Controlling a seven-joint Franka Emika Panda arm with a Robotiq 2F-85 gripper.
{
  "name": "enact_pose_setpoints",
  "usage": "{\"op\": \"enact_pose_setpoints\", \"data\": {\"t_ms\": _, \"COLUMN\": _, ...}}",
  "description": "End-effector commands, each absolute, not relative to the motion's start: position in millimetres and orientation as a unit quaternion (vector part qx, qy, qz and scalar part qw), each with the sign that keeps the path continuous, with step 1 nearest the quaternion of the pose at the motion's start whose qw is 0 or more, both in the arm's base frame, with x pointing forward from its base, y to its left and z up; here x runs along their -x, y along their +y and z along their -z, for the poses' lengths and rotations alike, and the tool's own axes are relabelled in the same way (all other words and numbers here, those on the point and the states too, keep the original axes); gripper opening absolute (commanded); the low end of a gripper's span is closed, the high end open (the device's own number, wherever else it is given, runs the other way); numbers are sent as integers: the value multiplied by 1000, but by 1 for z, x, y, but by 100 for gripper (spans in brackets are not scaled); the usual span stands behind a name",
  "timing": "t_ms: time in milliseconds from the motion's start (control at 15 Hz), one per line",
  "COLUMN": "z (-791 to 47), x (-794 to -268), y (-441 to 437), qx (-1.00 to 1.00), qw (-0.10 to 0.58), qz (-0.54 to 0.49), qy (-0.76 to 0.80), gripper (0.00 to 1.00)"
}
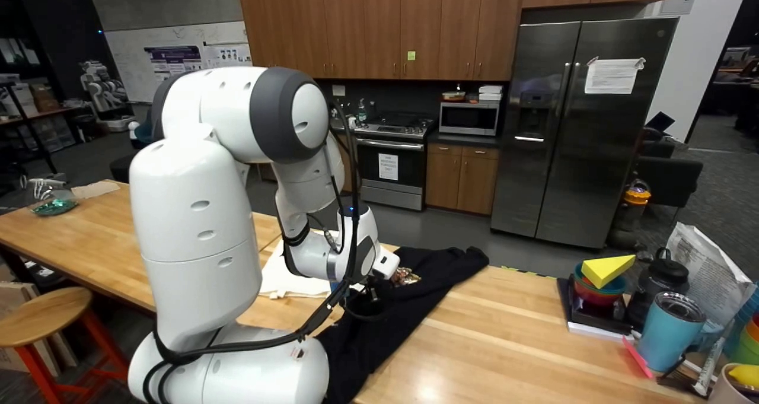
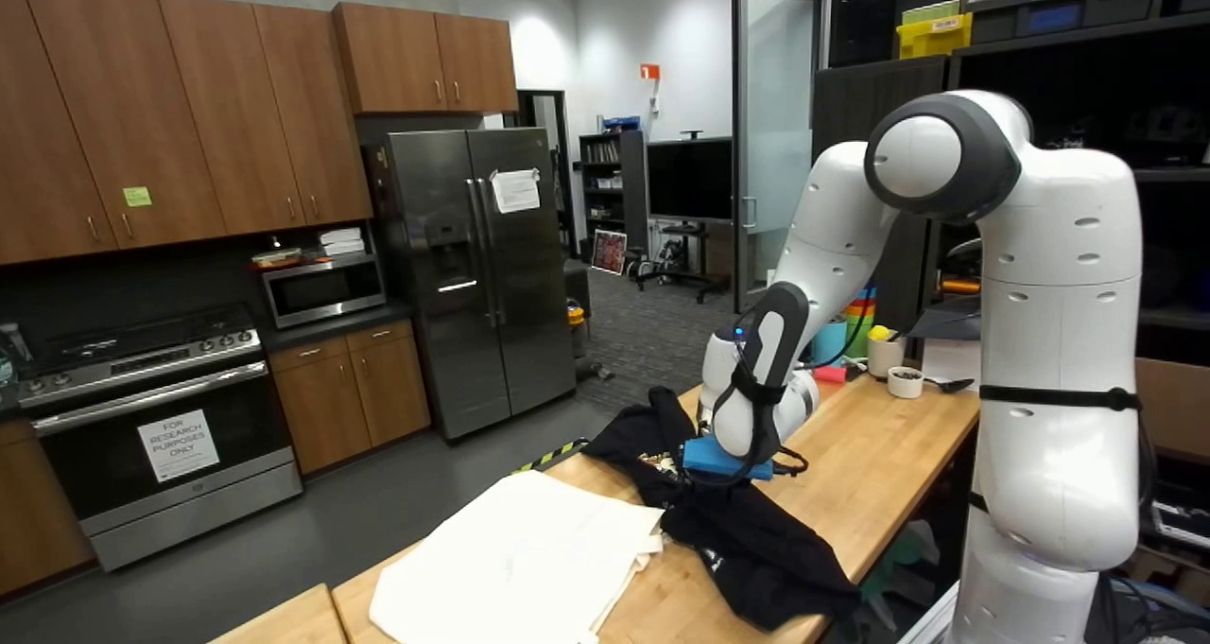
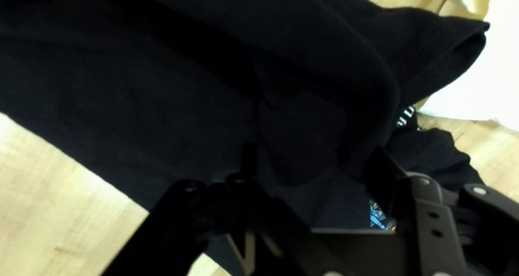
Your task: Unfold the black shirt
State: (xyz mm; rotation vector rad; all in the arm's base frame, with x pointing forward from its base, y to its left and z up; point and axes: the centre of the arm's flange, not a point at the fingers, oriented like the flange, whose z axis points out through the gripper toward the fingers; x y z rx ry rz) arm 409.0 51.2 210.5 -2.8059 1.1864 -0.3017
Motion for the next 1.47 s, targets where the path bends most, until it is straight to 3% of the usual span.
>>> {"op": "enact_pose_setpoints", "data": {"t_ms": 0, "z": -254, "x": -417, "y": 76, "qx": 907, "qw": 12, "qz": 105, "qy": 408, "gripper": 35}}
{"op": "enact_pose_setpoints", "data": {"t_ms": 267, "z": -276, "x": -433, "y": 91, "qx": 907, "qw": -10, "qz": 97, "qy": 409, "gripper": 4}}
{"op": "enact_pose_setpoints", "data": {"t_ms": 533, "z": -296, "x": -430, "y": 101, "qx": 909, "qw": -19, "qz": 88, "qy": 407, "gripper": 0}}
{"op": "enact_pose_setpoints", "data": {"t_ms": 600, "z": -297, "x": -430, "y": 104, "qx": 914, "qw": -23, "qz": 78, "qy": 398, "gripper": 26}}
{"op": "enact_pose_setpoints", "data": {"t_ms": 800, "z": -301, "x": -434, "y": 110, "qx": 921, "qw": -41, "qz": 55, "qy": 383, "gripper": 37}}
{"op": "enact_pose_setpoints", "data": {"t_ms": 1400, "z": -306, "x": -475, "y": 123, "qx": 941, "qw": -82, "qz": -8, "qy": 329, "gripper": 99}}
